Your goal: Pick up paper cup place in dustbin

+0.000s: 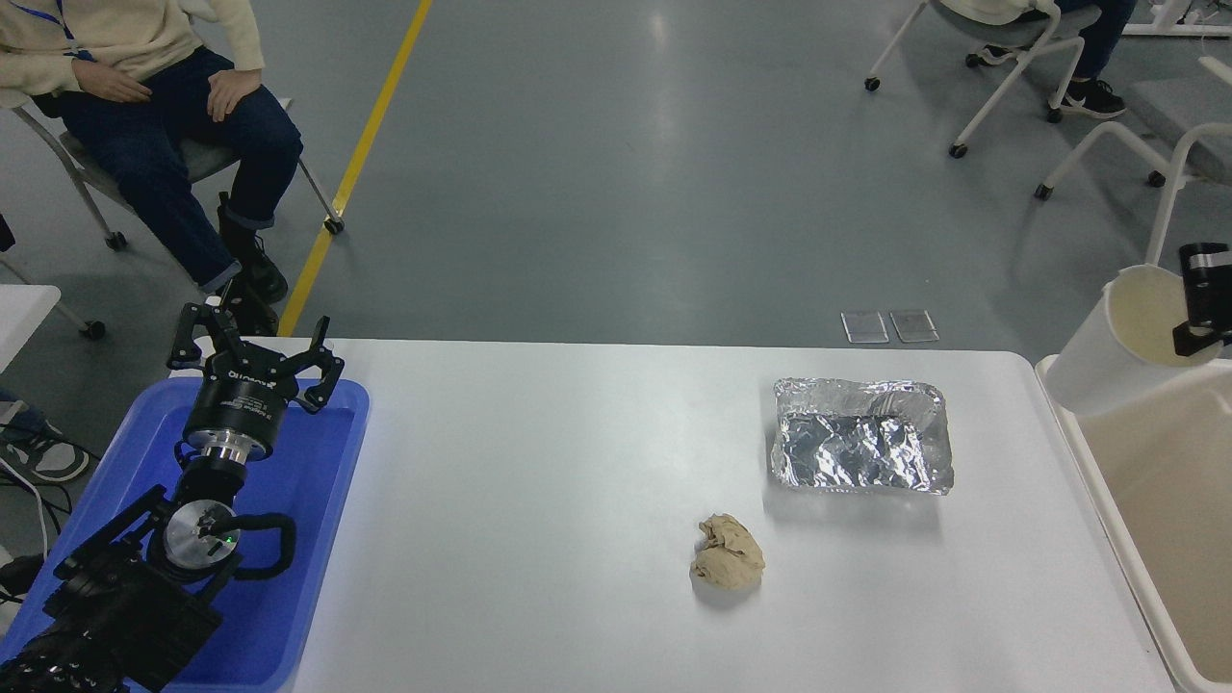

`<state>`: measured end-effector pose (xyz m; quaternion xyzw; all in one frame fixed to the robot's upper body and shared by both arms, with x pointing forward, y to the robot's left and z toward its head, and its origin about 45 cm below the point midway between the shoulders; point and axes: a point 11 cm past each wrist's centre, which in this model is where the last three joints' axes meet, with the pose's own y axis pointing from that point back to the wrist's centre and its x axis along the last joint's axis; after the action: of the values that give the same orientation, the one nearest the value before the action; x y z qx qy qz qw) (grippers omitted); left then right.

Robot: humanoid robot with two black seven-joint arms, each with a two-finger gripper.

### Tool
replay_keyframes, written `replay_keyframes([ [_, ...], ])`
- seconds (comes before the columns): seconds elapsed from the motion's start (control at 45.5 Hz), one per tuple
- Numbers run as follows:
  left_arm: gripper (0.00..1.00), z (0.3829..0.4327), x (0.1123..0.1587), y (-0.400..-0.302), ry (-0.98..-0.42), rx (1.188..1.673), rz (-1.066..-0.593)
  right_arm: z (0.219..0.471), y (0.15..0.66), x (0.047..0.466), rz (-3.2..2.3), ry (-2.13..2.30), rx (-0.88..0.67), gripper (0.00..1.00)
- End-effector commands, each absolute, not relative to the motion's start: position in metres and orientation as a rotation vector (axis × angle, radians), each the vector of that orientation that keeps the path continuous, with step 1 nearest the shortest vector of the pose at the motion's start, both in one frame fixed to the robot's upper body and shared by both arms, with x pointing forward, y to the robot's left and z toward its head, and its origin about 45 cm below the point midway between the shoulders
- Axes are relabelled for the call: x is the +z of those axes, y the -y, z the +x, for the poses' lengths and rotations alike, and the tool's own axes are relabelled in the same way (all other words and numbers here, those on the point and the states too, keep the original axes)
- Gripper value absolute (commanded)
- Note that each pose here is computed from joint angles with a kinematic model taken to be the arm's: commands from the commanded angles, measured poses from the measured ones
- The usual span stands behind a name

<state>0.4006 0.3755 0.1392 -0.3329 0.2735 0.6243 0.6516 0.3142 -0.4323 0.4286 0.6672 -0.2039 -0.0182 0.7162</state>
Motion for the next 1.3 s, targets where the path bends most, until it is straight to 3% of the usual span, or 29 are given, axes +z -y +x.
replay_keyframes([
  [0.0,1.00,0.4006,0.1392,-0.3755,-0.621,1.418,-0.756,0.289,0.503,0.401,1.400,0.544,-0.208,0.00],
  [0.176,1.00,0.4006,0.1392,-0.3755,-0.621,1.418,-0.756,0.276,0.559,0.363,1.307,0.615,-0.277,0.00],
  [0.374,1.00,0.4006,0.1392,-0.3755,-0.621,1.418,-0.756,0.276,0.593,0.316,1.235,0.753,-0.183,0.00],
  [0.593,1.00,0.4006,0.1391,-0.3756,-0.621,1.419,-0.755,0.270,0.609,0.250,1.156,0.885,-0.078,0.00],
  [0.901,1.00,0.4006,0.1391,-0.3756,-0.621,1.419,-0.755,0.275,0.639,0.218,1.065,0.937,0.017,0.00],
  [1.055,1.00,0.4006,0.1391,-0.3756,-0.621,1.419,-0.755,0.258,0.654,0.188,1.037,0.956,0.007,0.00],
  [1.275,1.00,0.4006,0.1391,-0.3756,-0.621,1.419,-0.755,0.254,0.655,0.152,1.031,1.009,0.030,0.00],
])
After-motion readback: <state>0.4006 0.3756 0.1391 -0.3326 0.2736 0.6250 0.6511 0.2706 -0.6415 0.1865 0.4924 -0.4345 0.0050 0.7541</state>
